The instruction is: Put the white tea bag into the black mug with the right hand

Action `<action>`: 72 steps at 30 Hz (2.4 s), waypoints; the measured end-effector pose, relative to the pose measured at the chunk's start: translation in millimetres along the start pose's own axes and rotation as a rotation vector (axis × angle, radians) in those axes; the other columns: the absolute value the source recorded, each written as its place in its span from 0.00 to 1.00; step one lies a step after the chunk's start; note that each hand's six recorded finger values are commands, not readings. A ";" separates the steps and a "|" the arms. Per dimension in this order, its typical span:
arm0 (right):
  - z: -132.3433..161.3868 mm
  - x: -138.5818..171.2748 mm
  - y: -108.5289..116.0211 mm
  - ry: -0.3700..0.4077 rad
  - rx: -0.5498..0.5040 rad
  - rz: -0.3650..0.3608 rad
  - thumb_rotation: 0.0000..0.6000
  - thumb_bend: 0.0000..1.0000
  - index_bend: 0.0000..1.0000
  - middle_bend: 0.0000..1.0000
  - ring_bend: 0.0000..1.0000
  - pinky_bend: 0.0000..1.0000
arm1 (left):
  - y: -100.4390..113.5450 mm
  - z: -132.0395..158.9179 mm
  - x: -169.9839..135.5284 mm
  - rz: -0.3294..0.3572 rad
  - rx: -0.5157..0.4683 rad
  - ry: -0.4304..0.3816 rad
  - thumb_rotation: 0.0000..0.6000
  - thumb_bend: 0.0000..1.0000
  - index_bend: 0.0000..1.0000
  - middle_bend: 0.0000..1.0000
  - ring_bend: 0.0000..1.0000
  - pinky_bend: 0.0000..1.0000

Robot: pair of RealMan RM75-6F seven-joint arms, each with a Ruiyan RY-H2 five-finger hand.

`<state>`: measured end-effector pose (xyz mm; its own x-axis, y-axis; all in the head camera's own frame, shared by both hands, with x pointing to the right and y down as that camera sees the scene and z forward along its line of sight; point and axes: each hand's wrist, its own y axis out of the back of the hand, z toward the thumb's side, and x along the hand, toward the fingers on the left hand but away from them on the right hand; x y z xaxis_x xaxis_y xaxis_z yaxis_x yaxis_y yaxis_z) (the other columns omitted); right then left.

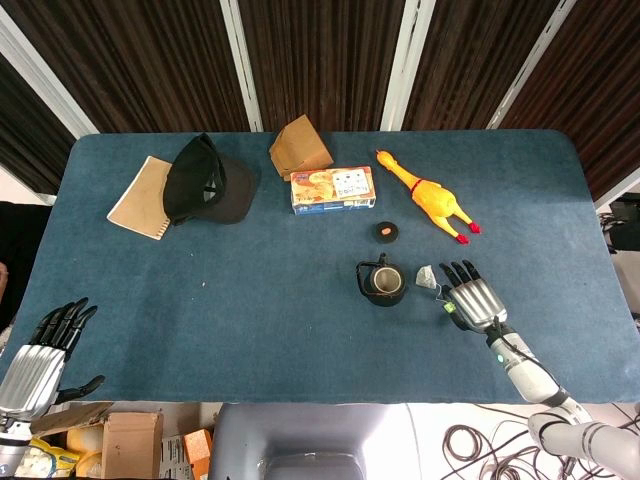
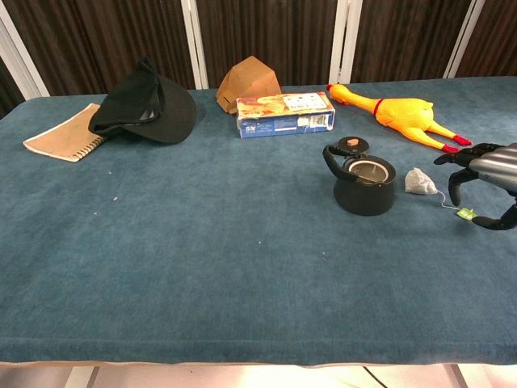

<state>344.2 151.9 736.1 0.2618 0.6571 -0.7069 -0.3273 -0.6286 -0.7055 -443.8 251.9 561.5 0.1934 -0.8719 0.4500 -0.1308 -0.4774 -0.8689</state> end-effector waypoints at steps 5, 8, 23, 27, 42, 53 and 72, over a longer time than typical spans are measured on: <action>-0.6 0.0 -0.6 -0.001 0.013 0.003 1.00 0.30 0.46 0.03 0.00 0.01 | -0.6 -1.3 -0.2 -0.004 0.000 0.004 1.00 0.03 0.00 0.00 0.00 0.10; -0.4 -0.3 -2.1 -0.001 0.018 0.007 1.00 0.30 0.46 0.03 0.00 0.01 | 0.7 -0.7 -0.7 0.002 -0.001 0.001 1.00 0.03 0.00 0.00 0.00 0.10; 3.1 -6.6 -4.2 -0.003 0.021 0.005 1.00 0.30 0.51 0.03 0.00 0.01 | 1.6 -1.8 -0.5 0.003 -0.002 0.005 1.00 0.03 0.00 0.00 0.00 0.10; 2.8 -6.6 -6.4 -0.004 0.026 0.012 1.00 0.30 0.53 0.03 0.00 0.01 | 1.7 -1.8 -0.8 0.004 -0.002 0.005 1.00 0.03 0.00 0.00 0.00 0.10; -3.5 -6.4 -8.5 -0.025 0.021 0.019 1.00 0.30 0.56 0.04 0.00 0.01 | 1.9 -1.8 -0.3 0.005 -0.004 0.004 1.00 0.03 0.00 0.00 0.00 0.10; -6.0 -3.2 4.3 -0.027 0.000 -0.023 1.00 0.30 0.55 0.04 0.00 0.01 | 2.2 -1.6 -0.1 0.006 -0.006 0.003 1.00 0.03 0.00 0.00 0.00 0.10; -7.7 14.9 63.4 -0.018 -0.079 -0.179 1.00 0.30 0.55 0.04 0.00 0.01 | 1.3 0.3 0.1 0.001 -0.008 -0.008 1.00 0.03 0.00 0.00 0.00 0.10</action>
<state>334.4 118.6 680.5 0.2929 0.7681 -0.5694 -0.2047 -0.5313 -0.8221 -443.7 251.2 560.4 0.2005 -0.8715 0.4475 -0.1390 -0.4774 -0.8676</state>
